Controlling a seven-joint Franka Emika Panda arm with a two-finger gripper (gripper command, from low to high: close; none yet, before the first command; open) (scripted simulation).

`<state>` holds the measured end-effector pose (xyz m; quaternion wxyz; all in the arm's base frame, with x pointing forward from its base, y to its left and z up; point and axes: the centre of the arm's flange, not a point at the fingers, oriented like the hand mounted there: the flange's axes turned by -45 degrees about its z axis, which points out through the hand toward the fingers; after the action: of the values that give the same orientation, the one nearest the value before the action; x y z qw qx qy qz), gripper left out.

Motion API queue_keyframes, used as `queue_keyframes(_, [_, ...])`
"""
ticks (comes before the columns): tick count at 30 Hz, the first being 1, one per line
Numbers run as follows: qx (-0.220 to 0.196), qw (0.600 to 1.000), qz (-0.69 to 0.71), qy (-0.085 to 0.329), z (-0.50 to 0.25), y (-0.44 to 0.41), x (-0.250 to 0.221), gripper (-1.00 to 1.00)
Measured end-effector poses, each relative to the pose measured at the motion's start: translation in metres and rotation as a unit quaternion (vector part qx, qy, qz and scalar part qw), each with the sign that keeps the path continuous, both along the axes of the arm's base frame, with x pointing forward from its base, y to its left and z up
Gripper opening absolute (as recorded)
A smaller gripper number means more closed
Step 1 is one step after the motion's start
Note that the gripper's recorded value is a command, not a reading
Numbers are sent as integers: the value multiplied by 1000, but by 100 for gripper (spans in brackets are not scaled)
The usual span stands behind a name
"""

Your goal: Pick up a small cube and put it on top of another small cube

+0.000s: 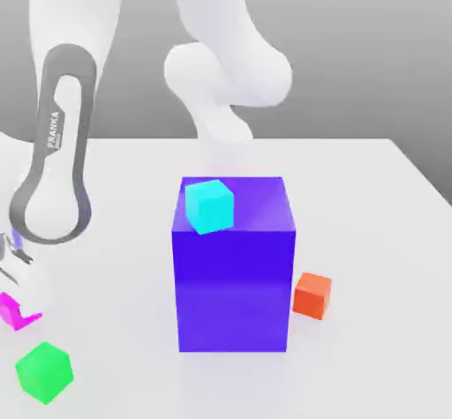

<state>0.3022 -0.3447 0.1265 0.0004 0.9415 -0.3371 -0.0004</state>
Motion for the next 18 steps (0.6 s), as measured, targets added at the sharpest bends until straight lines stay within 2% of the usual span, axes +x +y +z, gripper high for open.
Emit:
queue_keyframes(7, [0, 1000, 4, -1, 60, 1, 2, -100])
queue_keyframes(10, [3, 995, 99, -3, 81, 26, 50, -100])
queue_keyframes(14, [2, 969, 248, -2, 109, 78, 120, -100])
queue_keyframes(18, [1, 959, 282, -1, 73, 92, 136, -100])
